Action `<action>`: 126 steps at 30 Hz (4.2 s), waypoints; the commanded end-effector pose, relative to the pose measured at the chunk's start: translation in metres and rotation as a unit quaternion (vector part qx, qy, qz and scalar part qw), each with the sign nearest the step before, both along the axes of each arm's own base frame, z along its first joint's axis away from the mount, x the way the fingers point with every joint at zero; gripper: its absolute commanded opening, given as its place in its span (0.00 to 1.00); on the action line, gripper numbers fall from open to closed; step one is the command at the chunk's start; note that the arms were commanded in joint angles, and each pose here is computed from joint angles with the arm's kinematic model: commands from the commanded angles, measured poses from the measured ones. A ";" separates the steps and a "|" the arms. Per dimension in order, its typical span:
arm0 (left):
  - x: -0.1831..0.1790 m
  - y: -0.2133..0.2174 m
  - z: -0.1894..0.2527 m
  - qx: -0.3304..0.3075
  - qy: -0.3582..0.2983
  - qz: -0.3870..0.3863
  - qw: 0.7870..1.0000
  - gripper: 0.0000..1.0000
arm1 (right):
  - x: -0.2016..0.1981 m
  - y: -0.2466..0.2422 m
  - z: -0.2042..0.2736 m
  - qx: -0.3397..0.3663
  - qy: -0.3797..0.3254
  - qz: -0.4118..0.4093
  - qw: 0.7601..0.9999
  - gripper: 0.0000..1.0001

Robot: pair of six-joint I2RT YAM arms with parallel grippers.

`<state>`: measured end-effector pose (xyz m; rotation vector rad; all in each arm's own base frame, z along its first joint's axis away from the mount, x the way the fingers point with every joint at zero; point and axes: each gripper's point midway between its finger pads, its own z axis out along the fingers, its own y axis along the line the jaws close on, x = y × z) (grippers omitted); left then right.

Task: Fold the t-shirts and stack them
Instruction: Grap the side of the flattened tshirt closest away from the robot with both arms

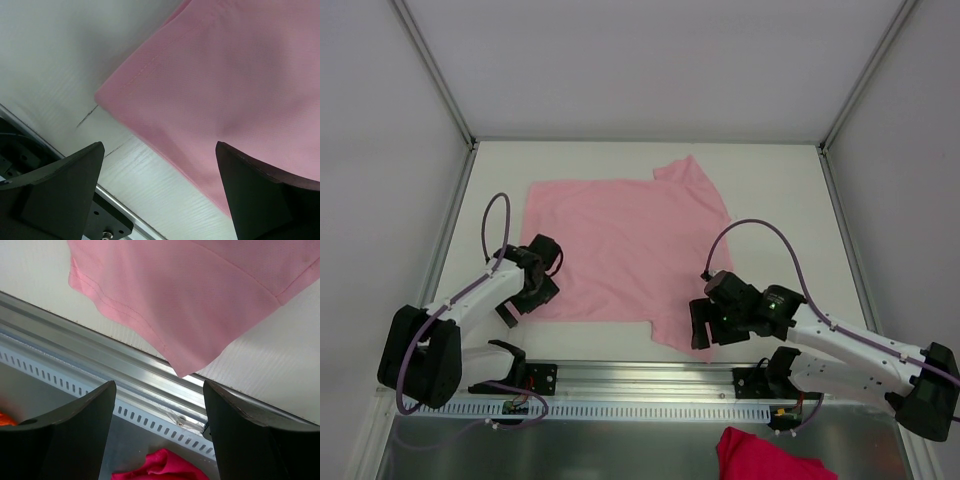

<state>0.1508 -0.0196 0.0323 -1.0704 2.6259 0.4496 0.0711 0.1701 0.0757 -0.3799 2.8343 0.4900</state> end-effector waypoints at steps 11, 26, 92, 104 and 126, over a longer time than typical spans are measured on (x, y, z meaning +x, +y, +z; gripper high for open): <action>0.009 0.025 -0.009 -0.030 -0.038 0.097 0.994 0.95 | -0.008 -0.006 -0.006 0.011 -0.002 0.015 1.000 0.76; 0.014 0.046 -0.008 -0.034 -0.056 0.131 0.989 0.93 | -0.010 -0.002 -0.014 0.012 0.014 0.008 1.000 0.76; -0.003 0.042 0.005 -0.047 -0.053 0.135 0.988 0.07 | -0.005 -0.006 -0.059 -0.074 0.050 0.000 0.996 0.27; 0.004 0.041 0.006 -0.050 -0.056 0.131 0.989 0.00 | 0.001 0.002 -0.056 -0.080 0.049 0.017 0.995 0.01; 0.037 0.033 0.036 -0.076 -0.093 0.086 0.989 0.67 | 0.031 0.026 -0.040 -0.076 0.000 0.027 0.997 0.01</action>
